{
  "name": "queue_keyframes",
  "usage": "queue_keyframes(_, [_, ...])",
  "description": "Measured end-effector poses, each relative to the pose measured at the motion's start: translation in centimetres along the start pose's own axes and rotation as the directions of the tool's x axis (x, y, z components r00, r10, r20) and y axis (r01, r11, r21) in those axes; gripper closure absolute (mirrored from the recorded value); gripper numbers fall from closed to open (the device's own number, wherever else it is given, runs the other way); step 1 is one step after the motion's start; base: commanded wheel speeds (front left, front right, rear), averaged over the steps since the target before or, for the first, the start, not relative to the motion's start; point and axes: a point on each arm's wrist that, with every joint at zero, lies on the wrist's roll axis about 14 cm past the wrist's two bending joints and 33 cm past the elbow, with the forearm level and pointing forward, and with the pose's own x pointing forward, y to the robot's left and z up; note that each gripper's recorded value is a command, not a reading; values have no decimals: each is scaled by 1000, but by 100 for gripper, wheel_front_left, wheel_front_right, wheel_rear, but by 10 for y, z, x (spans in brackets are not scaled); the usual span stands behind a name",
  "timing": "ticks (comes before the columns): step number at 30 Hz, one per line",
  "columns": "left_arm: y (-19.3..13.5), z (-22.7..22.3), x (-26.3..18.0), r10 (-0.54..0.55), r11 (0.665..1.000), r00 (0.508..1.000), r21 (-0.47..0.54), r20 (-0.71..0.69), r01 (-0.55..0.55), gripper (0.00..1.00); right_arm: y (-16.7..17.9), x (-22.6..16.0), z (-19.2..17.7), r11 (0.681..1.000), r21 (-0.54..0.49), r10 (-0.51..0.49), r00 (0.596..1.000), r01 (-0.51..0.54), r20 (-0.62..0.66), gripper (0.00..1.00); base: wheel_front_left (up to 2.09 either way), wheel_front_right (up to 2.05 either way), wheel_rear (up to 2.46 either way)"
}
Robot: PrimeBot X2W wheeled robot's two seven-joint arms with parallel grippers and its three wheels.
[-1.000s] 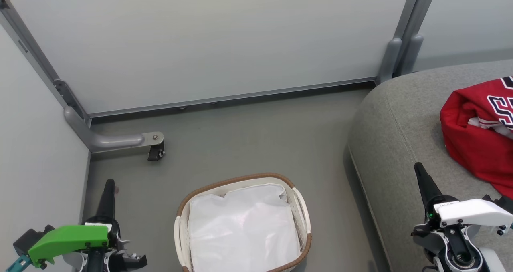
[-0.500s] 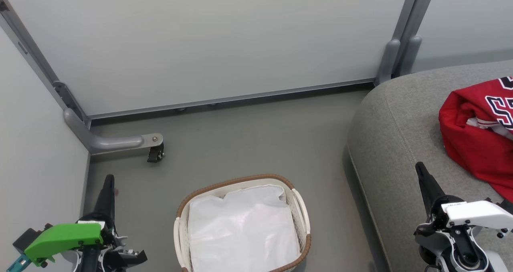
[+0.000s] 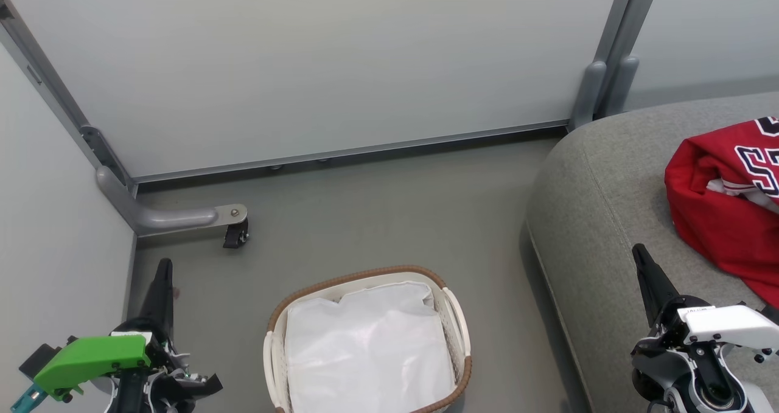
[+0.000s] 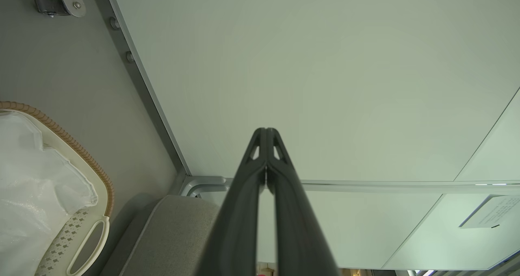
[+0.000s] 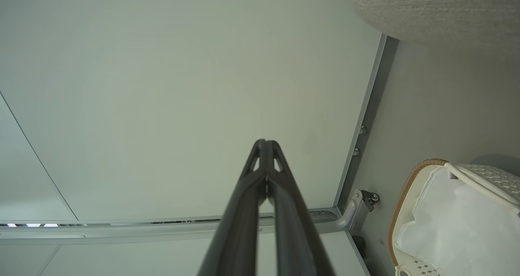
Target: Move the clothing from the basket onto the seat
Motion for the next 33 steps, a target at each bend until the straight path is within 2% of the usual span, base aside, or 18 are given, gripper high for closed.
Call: queue_keyframes(33, [0,0,0,0,1000,1000,0,0,0,100,0,0,0,1000,0,0,1000,0,0,100,0,0,0])
